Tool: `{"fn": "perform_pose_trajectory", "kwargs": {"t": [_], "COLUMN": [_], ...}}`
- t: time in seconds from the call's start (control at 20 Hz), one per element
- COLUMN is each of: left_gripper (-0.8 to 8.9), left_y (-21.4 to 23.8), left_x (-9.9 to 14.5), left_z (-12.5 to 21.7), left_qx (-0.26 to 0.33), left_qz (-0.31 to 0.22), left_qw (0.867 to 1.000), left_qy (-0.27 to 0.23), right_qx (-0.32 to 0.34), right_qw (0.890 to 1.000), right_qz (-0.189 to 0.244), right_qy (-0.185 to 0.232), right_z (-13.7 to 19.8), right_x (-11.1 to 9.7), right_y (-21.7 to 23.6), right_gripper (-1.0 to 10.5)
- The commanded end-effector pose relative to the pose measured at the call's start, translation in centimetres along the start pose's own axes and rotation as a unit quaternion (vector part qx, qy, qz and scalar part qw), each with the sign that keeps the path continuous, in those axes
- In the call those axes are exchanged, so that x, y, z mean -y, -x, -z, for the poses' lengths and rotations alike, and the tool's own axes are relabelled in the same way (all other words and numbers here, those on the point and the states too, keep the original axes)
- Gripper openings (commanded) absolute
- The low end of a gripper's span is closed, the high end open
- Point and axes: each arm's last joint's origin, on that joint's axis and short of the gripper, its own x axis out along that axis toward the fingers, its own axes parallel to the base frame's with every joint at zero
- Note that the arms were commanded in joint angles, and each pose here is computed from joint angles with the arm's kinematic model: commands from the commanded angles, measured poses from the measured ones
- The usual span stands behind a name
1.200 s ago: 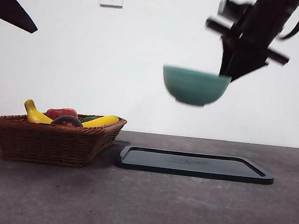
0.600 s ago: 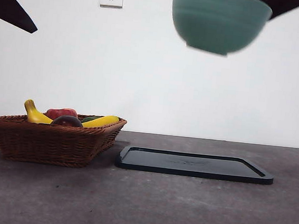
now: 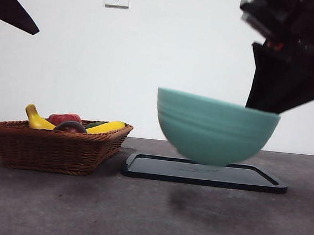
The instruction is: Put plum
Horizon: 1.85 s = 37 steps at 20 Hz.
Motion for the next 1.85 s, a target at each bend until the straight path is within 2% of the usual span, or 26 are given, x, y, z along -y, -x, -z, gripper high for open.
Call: {"fn": "perform_pose_trajectory", "kwargs": {"t": [0.05, 0.45, 0.85, 1.05, 1.15, 1.35, 1.6, 1.85], "left_gripper": [4.05, 4.05, 4.05, 4.06, 4.06, 4.06, 4.06, 4.05], "left_y": [0.3, 0.3, 0.3, 0.3, 0.3, 0.3, 0.3, 0.3], "left_x": [0.3, 0.3, 0.3, 0.3, 0.3, 0.3, 0.3, 0.3], "left_z": [-0.5, -0.5, -0.5, -0.5, -0.5, -0.5, -0.5, -0.4], "left_qx": [0.01, 0.009, 0.01, 0.009, 0.009, 0.009, 0.009, 0.004], "left_qz": [0.007, 0.007, 0.007, 0.007, 0.007, 0.007, 0.007, 0.006], "left_qw": [1.0, 1.0, 1.0, 1.0, 1.0, 1.0, 1.0, 1.0], "left_qy": [-0.013, -0.013, -0.013, -0.013, -0.013, -0.012, -0.012, -0.01], "right_qx": [-0.013, -0.058, -0.069, -0.067, -0.061, -0.018, 0.066, 0.121], "right_qw": [1.0, 0.998, 0.997, 0.997, 0.998, 1.0, 0.998, 0.992], "right_qz": [0.001, 0.023, 0.022, 0.022, 0.023, 0.014, 0.005, -0.024], "right_qy": [-0.008, -0.014, -0.013, -0.018, -0.021, -0.012, 0.012, 0.028], "right_z": [0.2, 0.2, 0.4, 0.4, 0.3, -0.8, -2.3, -1.1], "right_x": [0.1, 1.1, 0.9, 0.8, 0.7, 0.0, -1.6, -2.7], "right_y": [-1.3, -5.1, -5.6, -5.6, -5.3, -2.9, 2.9, 8.1], "right_gripper": [0.1, 0.1, 0.1, 2.0, 2.2, 2.2, 2.2, 2.2]}}
